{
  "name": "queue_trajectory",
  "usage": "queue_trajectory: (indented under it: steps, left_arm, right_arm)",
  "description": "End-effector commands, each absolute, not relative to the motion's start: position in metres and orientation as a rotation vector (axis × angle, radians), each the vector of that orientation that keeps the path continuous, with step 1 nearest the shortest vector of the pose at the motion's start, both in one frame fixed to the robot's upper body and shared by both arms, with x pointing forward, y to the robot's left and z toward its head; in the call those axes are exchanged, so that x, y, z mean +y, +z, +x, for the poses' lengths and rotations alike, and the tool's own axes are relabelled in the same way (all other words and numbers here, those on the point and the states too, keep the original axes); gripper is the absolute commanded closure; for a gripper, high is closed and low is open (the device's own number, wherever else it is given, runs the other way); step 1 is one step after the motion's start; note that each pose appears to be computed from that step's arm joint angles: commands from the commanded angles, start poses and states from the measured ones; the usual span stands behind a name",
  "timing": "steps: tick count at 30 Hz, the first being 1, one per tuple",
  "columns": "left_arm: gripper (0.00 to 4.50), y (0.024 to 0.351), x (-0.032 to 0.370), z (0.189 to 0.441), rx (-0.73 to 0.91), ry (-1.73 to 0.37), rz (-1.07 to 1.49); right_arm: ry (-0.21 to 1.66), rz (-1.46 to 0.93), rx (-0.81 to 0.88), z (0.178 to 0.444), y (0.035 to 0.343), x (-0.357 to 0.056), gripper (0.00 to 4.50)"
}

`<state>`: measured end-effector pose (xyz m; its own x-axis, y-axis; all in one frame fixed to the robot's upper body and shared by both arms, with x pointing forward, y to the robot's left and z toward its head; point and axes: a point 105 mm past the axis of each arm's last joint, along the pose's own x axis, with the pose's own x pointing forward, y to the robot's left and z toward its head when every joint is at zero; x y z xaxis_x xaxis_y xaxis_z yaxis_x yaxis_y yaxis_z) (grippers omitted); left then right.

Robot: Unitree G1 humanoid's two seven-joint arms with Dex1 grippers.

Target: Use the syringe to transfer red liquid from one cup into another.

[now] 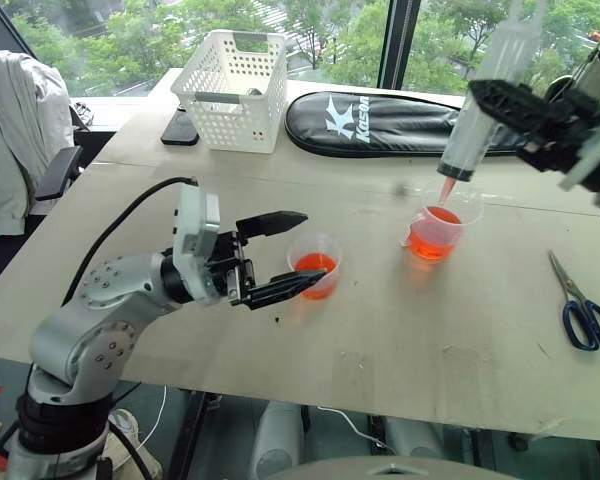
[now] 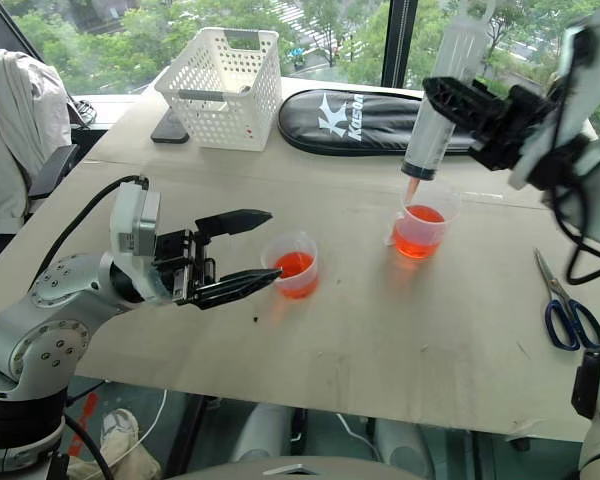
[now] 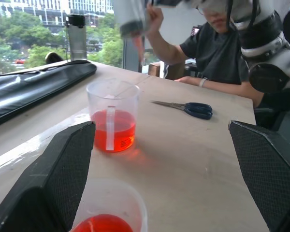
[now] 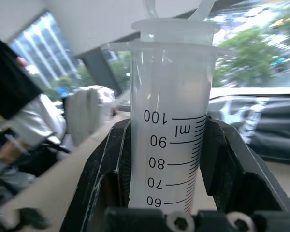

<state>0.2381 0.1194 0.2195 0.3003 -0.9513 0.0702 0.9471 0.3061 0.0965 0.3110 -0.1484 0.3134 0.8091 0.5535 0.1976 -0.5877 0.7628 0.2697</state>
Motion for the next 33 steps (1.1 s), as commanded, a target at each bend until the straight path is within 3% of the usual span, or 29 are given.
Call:
queue_trajectory:
  steps: [1,7,13,20,28,32,33]
  left_arm:
    - [0.0,0.231,0.12,0.237,-0.157,-1.245,0.022]
    - [0.0,0.242,0.121,0.243,-0.176,-1.186,-0.01]
    - [0.0,0.264,0.109,0.26,-0.174,-1.174,-0.047]
    - [0.0,0.293,0.072,0.307,-0.129,-1.16,0.023]
    - [0.0,0.311,0.02,0.361,-0.116,-1.163,0.103]
    - [1.16,0.317,-0.004,0.383,-0.13,-1.183,0.174]
    - [1.76,0.316,-0.008,0.386,-0.125,-1.193,0.183]
  right_arm:
    - [0.553,0.172,-0.255,0.315,0.314,-0.149,2.95]
    - [0.492,0.033,-0.301,0.324,0.293,-0.152,2.95]
    - [0.442,0.024,-0.301,0.333,0.245,-0.153,2.95]
    - [0.339,-0.009,-0.325,0.354,0.216,-0.155,2.96]
    - [0.253,-0.051,-0.342,0.363,0.208,-0.159,2.97]
    - [0.255,-0.047,-0.365,0.36,0.209,-0.153,2.97]
    - [0.256,-0.055,-0.371,0.358,0.209,-0.152,2.97]
